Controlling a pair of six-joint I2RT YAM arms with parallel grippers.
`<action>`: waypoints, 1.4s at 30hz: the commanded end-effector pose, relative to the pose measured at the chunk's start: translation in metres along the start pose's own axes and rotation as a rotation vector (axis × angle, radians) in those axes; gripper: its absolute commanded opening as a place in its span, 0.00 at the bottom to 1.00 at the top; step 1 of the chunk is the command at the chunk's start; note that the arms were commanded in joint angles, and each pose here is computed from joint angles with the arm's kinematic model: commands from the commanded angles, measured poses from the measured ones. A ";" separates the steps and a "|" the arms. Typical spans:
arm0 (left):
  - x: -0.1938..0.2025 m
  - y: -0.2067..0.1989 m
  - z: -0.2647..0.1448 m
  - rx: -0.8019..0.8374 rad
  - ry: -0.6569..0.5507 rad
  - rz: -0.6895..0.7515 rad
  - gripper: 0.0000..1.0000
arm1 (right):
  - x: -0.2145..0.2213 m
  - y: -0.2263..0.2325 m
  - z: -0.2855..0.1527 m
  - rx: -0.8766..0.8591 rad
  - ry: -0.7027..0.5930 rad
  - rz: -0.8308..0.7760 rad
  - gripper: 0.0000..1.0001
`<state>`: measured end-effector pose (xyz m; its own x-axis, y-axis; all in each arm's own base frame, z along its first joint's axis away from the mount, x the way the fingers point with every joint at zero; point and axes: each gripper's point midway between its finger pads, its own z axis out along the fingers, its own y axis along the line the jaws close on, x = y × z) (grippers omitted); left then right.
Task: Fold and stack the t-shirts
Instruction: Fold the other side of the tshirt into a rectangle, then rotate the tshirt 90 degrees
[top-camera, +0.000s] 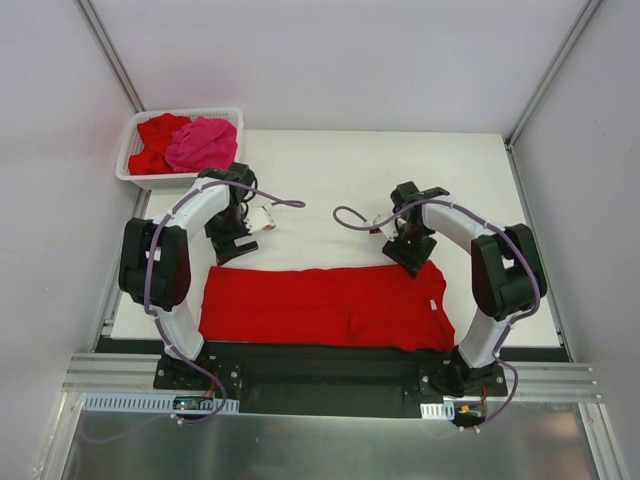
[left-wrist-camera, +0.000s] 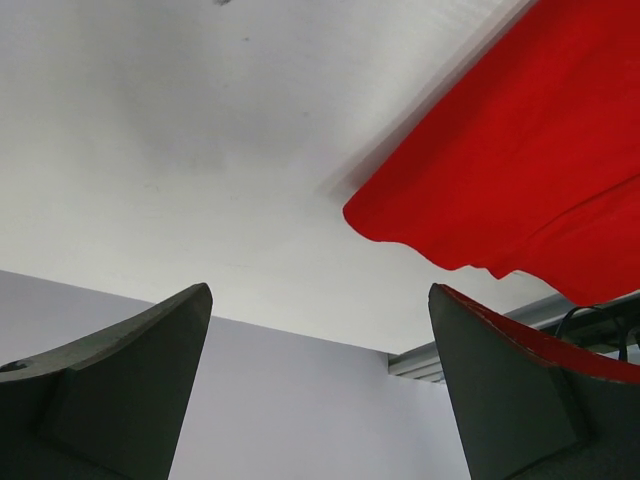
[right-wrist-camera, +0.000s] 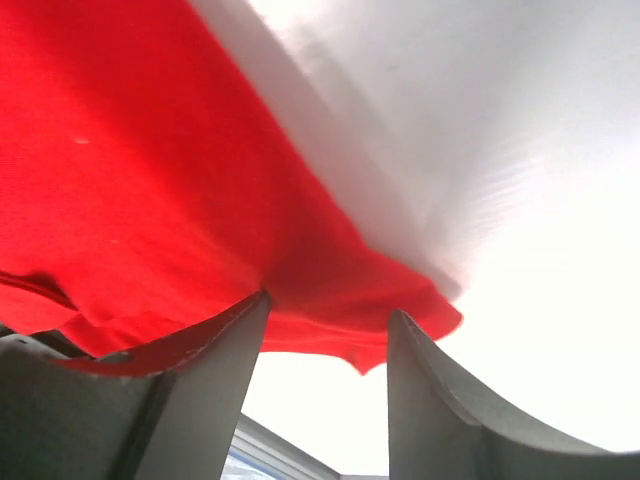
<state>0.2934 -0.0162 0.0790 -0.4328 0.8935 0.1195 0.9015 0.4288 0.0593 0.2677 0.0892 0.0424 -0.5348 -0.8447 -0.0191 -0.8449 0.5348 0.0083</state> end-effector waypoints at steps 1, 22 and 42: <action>-0.006 -0.014 -0.003 0.042 -0.007 0.032 0.91 | -0.010 -0.027 -0.014 0.106 -0.020 0.007 0.54; 0.016 -0.073 0.025 0.156 0.092 0.082 0.91 | 0.028 -0.010 -0.011 0.024 0.098 0.007 0.55; -0.015 -0.029 0.058 0.057 0.097 0.087 0.85 | 0.028 -0.005 0.007 -0.031 0.124 0.066 0.40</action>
<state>0.2664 -0.0351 0.0153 -0.3527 0.9119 0.2100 0.9301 0.3663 -0.0285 0.2584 0.0582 0.0315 -0.5639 -0.8191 0.1053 -0.8235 0.5673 0.0029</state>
